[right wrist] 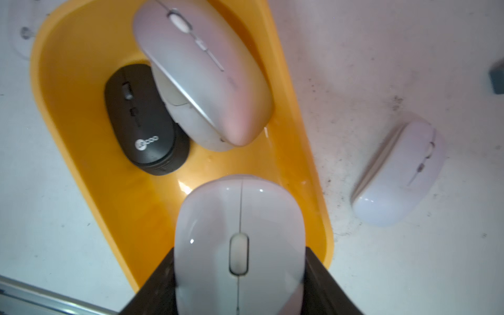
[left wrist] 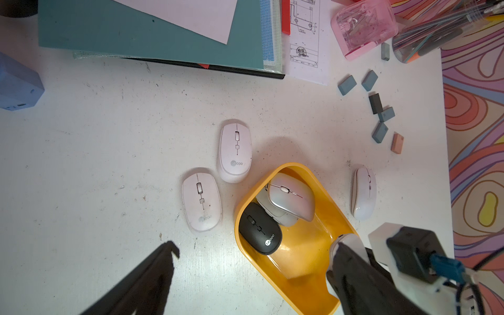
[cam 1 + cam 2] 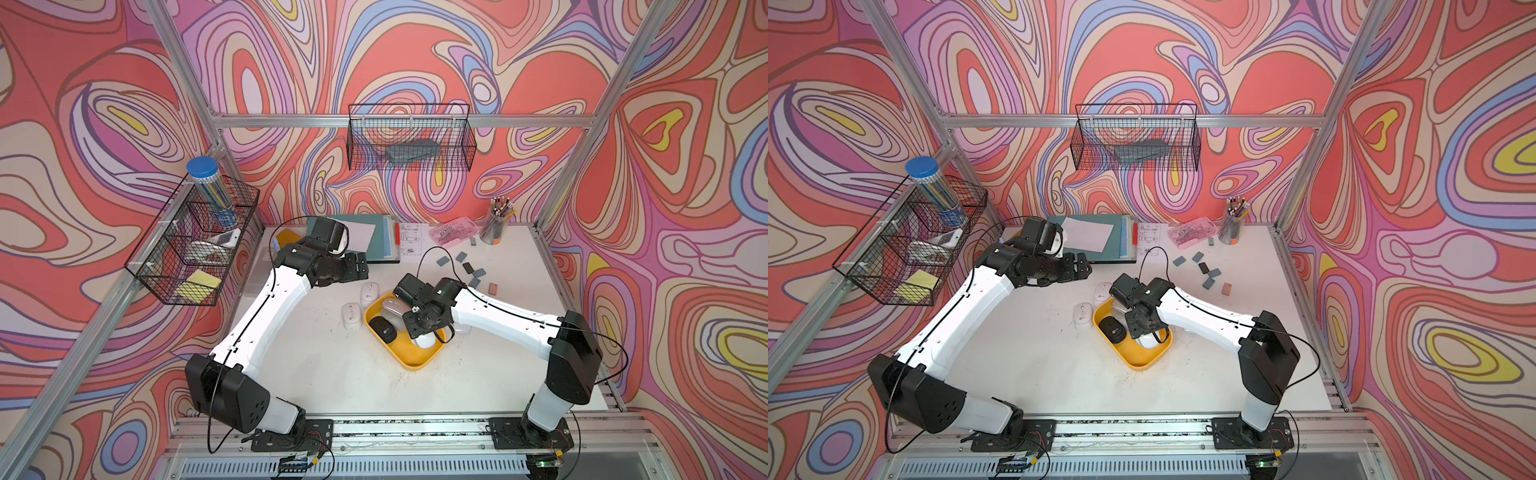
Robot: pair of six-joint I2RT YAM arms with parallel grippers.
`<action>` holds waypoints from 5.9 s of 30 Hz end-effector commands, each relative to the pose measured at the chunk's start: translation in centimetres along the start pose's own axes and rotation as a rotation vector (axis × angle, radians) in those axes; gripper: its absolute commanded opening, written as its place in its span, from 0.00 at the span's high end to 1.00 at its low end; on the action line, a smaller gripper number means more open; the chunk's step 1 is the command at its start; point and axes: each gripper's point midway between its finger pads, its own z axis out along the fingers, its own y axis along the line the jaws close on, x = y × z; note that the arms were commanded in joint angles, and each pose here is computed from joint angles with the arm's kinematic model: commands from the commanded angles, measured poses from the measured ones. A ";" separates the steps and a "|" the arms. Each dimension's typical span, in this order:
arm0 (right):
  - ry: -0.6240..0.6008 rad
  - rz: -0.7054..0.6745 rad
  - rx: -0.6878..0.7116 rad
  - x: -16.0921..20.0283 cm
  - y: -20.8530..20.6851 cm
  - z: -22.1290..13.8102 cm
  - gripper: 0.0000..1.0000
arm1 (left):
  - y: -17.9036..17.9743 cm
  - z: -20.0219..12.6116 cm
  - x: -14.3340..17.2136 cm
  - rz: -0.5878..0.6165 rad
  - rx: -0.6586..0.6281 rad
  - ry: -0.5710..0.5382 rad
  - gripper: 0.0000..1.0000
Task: Take out the mouse from the storage box
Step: Pick up the mouse from the storage box, then place the mouse at the center of the board, then adjust the mouse in the storage box, then pick up the mouse from the storage box.
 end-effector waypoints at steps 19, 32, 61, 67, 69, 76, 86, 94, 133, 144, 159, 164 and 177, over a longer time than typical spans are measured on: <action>0.147 0.663 0.229 3.8 -24.0 8.6 0.63 | -0.2 -0.3 -0.1 0.012 0.025 -0.011 0.05; 0.213 0.657 0.269 5.8 -24.3 9.6 0.28 | -0.1 0.2 0.0 0.016 0.017 0.002 0.05; -0.172 -0.196 -0.076 -8.0 5.0 6.1 0.29 | 0.3 0.3 -0.1 0.023 -0.008 -0.002 0.05; -0.177 -0.204 -0.085 -7.7 5.4 5.8 0.29 | 0.2 0.1 -0.1 0.024 -0.004 -0.005 0.05; -0.165 -0.208 -0.078 -7.4 5.3 6.2 0.29 | 0.2 0.1 -0.1 0.024 -0.002 -0.005 0.05; -0.129 -0.208 -0.022 -6.6 5.0 9.0 0.31 | 0.2 0.0 -0.1 0.023 0.001 -0.007 0.05; -0.111 -0.175 -0.018 -6.0 4.9 10.6 0.45 | 0.1 0.0 -0.1 0.022 0.004 -0.007 0.05; -0.144 -0.148 0.019 -6.5 3.5 9.9 0.61 | 0.2 0.0 -0.1 0.023 0.000 -0.010 0.05; -0.074 -0.333 0.165 0.3 5.9 4.4 0.77 | -0.1 -0.1 -0.1 0.015 0.019 -0.008 0.05; -0.048 -0.319 0.038 1.7 10.3 4.6 0.60 | -0.2 0.1 0.1 0.014 0.023 0.001 0.06; -0.047 -0.222 0.016 0.3 8.0 3.3 0.32 | -0.3 0.1 0.1 0.014 0.027 0.000 0.06; 0.040 -0.141 -0.047 1.0 8.4 5.7 0.25 | -0.2 0.0 0.1 0.015 0.027 0.000 0.06; 0.198 -0.069 -0.111 3.4 9.2 9.7 0.23 | -0.3 -0.2 0.1 0.016 0.033 -0.005 0.06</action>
